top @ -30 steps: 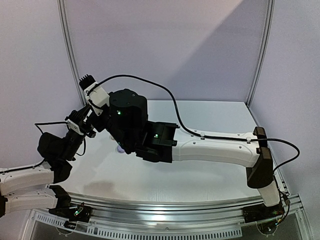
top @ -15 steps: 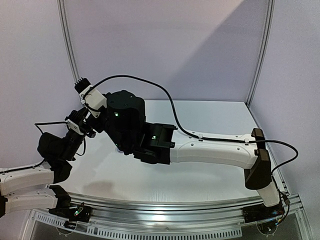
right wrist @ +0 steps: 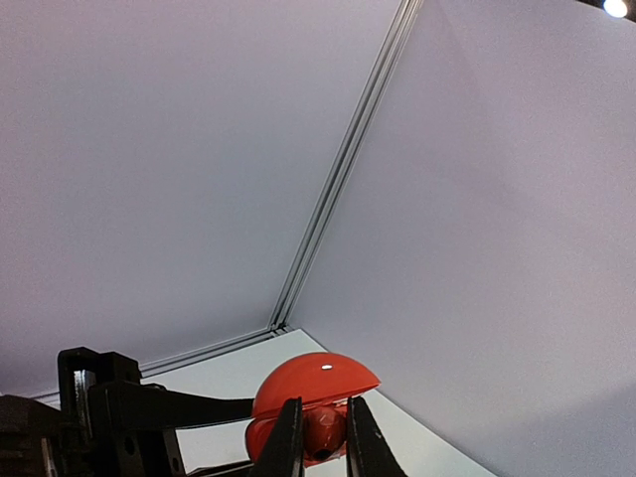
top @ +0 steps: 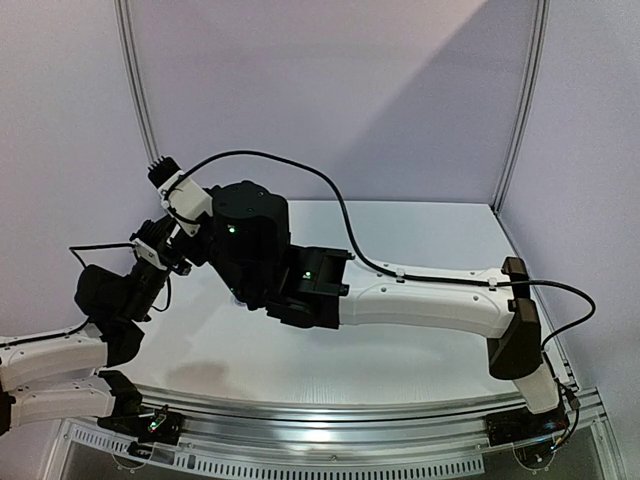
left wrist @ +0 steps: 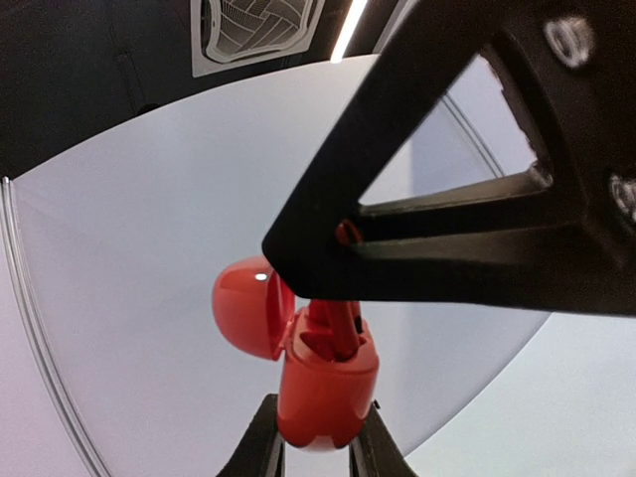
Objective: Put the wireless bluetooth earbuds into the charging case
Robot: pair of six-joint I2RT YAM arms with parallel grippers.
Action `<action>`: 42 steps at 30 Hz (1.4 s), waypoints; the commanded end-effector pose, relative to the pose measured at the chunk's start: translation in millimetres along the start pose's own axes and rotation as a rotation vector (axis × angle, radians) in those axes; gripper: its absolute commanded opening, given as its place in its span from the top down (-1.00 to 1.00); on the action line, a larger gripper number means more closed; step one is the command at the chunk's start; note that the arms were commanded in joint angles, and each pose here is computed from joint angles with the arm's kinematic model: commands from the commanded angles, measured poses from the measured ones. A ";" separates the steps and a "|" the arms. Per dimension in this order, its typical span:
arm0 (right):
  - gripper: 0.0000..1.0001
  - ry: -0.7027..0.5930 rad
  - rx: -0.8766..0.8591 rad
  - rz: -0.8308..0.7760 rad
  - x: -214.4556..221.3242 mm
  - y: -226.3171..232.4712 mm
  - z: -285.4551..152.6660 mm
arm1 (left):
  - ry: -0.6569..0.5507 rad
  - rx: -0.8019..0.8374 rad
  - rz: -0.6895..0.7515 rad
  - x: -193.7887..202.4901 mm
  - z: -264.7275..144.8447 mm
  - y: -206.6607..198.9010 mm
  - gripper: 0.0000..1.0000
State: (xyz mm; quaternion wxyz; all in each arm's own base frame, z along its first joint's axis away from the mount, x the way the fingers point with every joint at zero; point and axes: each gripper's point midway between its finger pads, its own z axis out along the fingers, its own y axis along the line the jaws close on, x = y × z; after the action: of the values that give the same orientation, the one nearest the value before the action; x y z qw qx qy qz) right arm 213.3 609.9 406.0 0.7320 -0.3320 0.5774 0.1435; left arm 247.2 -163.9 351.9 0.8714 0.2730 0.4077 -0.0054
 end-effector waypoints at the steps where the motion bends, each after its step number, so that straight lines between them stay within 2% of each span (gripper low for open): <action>1: 0.82 0.086 -0.053 -0.080 38.5 29.8 2.6 | -0.057 -0.042 0.011 -15.2 -2.7 12.4 1.00; 4: 0.76 0.088 -0.056 -0.085 38.7 30.1 2.5 | -0.057 -0.042 0.012 -15.1 -2.7 12.6 1.00; 24: 0.65 0.082 -0.072 -0.089 39.8 36.1 6.5 | -0.062 -0.040 0.008 -16.7 -3.6 13.0 1.00; 36: 0.69 0.030 -0.053 -0.065 19.3 29.0 7.3 | -0.061 -0.025 0.005 -15.5 -4.6 9.7 1.00; 42: 0.69 0.049 -0.044 -0.070 25.3 27.9 8.4 | -0.063 -0.026 0.004 -16.1 -5.1 9.9 1.00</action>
State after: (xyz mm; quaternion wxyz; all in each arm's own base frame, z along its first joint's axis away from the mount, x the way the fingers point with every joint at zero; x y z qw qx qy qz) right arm 211.3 620.8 397.4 0.7275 -0.3496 0.5748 0.1348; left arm 245.3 -157.4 355.9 0.8758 0.2645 0.4037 0.0009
